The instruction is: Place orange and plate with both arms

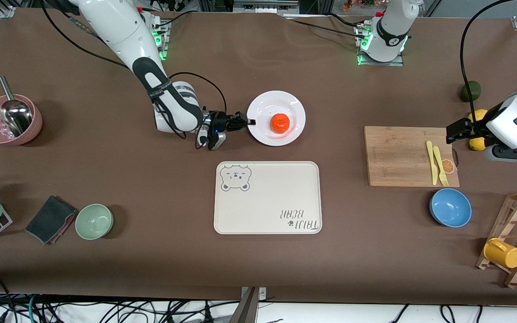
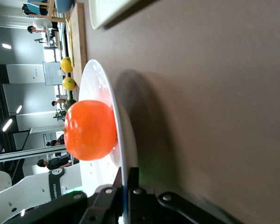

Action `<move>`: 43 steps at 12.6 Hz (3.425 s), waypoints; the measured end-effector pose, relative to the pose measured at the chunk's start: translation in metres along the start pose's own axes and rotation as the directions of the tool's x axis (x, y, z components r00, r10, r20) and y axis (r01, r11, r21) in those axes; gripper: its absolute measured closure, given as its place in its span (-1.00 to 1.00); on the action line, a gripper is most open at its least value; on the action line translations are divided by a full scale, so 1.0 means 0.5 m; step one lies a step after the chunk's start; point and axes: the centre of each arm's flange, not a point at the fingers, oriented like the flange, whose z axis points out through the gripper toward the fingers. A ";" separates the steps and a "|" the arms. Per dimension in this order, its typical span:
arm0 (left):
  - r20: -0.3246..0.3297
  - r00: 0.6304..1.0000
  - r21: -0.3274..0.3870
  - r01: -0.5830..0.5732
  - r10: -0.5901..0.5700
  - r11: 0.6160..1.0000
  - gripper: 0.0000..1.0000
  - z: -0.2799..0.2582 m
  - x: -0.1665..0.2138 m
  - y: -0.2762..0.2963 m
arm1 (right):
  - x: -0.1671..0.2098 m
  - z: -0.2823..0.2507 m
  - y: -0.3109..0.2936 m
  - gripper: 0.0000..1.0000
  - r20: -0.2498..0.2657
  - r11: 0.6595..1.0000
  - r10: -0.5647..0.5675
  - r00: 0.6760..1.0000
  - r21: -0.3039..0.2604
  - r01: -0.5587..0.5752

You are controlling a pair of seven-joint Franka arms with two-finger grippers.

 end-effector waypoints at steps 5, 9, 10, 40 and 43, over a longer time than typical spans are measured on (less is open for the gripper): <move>-0.001 1.000 0.000 0.003 -0.003 1.000 -1.00 0.000 0.000 -0.004 | 0.114 -0.039 -0.064 0.91 -0.091 0.999 -0.027 0.996 0.031 0.030; -0.001 1.000 0.000 0.003 -0.003 1.000 -1.00 0.000 0.000 -0.004 | 0.253 -0.118 -0.107 0.91 -0.175 0.999 0.023 0.984 0.027 -0.018; -0.001 1.000 0.000 0.003 -0.003 1.000 -1.00 0.000 0.000 -0.004 | 0.288 -0.130 -0.110 0.91 -0.182 1.000 0.026 0.983 0.015 -0.024; 0.005 1.000 0.000 -0.004 0.004 1.000 -1.00 0.006 0.000 0.004 | 0.523 -0.257 -0.210 -1.00 0.212 0.627 -0.401 0.891 -0.646 0.436; 0.006 1.000 -0.001 -0.004 0.004 1.000 -1.00 0.007 0.000 0.004 | 0.509 -0.348 -0.212 -1.00 0.357 0.530 -0.276 0.892 -0.718 0.451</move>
